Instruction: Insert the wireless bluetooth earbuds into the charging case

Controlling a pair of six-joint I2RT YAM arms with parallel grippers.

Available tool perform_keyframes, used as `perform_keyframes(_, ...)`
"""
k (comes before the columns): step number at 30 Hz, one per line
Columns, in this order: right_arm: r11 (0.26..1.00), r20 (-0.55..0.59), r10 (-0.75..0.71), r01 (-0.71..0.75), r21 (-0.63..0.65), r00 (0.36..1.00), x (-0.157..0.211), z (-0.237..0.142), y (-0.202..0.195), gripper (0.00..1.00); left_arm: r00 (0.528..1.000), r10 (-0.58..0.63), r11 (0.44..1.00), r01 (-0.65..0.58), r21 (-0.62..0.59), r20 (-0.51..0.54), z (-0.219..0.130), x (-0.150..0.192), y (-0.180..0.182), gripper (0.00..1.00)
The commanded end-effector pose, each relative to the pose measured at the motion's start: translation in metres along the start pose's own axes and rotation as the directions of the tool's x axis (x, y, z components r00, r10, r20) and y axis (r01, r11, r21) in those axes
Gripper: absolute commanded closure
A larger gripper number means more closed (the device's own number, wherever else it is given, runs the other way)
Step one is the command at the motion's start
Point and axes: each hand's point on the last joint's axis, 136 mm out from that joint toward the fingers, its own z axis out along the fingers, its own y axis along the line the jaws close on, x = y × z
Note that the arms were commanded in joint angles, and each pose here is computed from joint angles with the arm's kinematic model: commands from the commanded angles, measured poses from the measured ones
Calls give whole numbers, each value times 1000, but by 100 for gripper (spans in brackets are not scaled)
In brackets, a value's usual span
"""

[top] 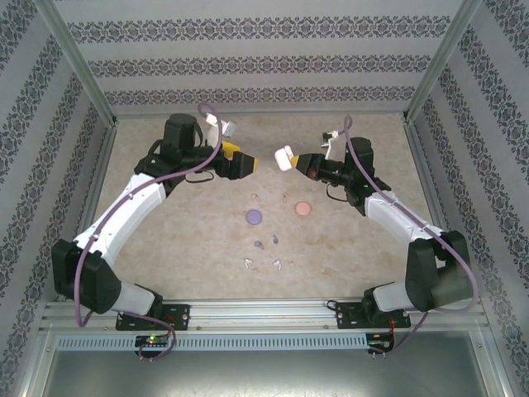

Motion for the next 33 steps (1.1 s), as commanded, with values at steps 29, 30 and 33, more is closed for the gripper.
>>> perform_keyframes(29, 956, -333, -289, 255, -145, 897, 27, 29, 22, 100, 925, 25, 937, 111, 332, -379, 59, 38, 3, 26)
perform_keyframes(30, 956, -338, -290, 254, -146, 895, 27, 31, 22, 100, 924, 25, 936, 112, 334, -381, 59, 38, 3, 26)
perform_keyframes(33, 955, -347, -293, 258, -143, 891, 28, 34, 22, 100, 922, 26, 932, 117, 342, -386, 59, 40, 1, 30)
